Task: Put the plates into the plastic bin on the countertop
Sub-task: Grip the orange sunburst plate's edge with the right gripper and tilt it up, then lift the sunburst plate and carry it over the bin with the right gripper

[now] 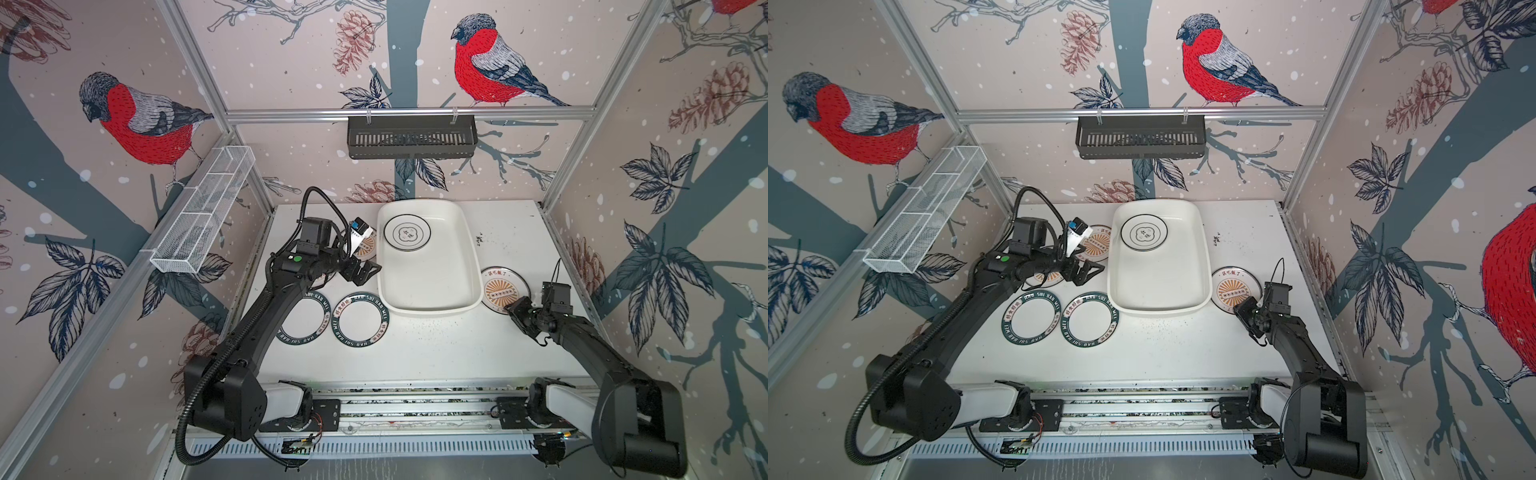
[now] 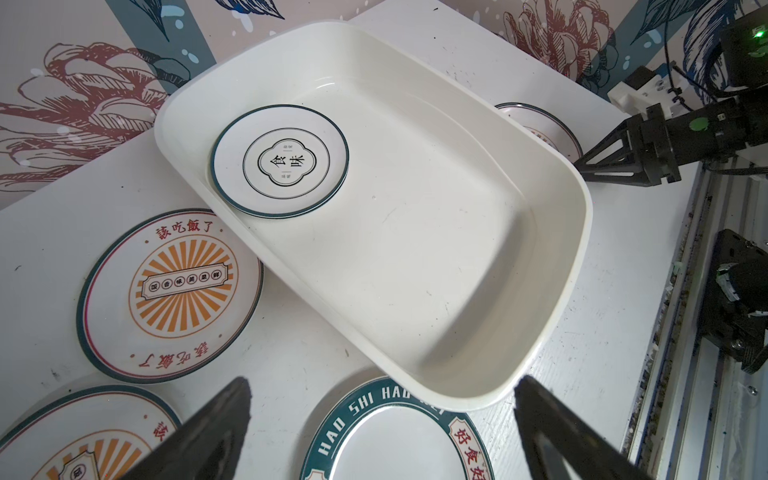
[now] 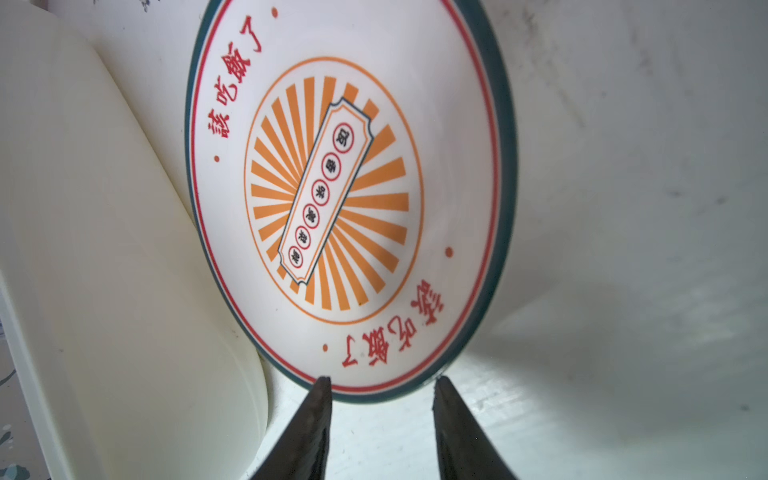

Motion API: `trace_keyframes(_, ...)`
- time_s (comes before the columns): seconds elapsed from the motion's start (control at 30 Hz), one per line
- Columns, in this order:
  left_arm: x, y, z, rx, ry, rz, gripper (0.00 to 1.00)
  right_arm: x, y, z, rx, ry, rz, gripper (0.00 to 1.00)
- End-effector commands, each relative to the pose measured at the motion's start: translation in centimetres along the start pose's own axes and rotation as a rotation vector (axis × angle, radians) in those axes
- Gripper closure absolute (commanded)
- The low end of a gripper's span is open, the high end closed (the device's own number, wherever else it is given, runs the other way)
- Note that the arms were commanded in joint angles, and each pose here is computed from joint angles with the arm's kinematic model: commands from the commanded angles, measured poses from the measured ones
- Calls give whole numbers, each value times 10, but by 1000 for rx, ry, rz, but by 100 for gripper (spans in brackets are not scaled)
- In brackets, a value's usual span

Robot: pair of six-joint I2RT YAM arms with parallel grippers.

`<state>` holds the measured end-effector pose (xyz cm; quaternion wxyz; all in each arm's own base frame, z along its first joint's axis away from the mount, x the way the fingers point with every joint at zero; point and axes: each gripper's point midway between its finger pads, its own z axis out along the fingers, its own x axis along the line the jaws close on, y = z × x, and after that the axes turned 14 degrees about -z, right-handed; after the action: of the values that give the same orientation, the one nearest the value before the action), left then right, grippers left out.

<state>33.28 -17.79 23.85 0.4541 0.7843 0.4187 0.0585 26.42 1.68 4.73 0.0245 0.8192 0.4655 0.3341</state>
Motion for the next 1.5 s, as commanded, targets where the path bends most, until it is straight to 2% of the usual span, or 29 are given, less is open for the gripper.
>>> trace_keyframes(0.0, 0, 0, 0, 8, 3, 15, 2, 0, -1, -8, -7, 51, -25, 56)
trace_keyframes(0.23, -1, 4, -3, -5, 4, 16, 2, -7, 7, -11, -57, 169, 59, 55)
trace_keyframes(0.9, -4, 9, -6, -37, 3, 27, 2, -36, 23, 13, -87, 198, 178, 65)
trace_keyframes(1.17, -3, 10, -6, -41, 2, 22, 2, -46, 25, 27, -71, 199, 217, 72)
trace_keyframes(1.47, -4, 9, -6, -41, 3, 21, 2, -56, 25, 31, -66, 189, 229, 87)
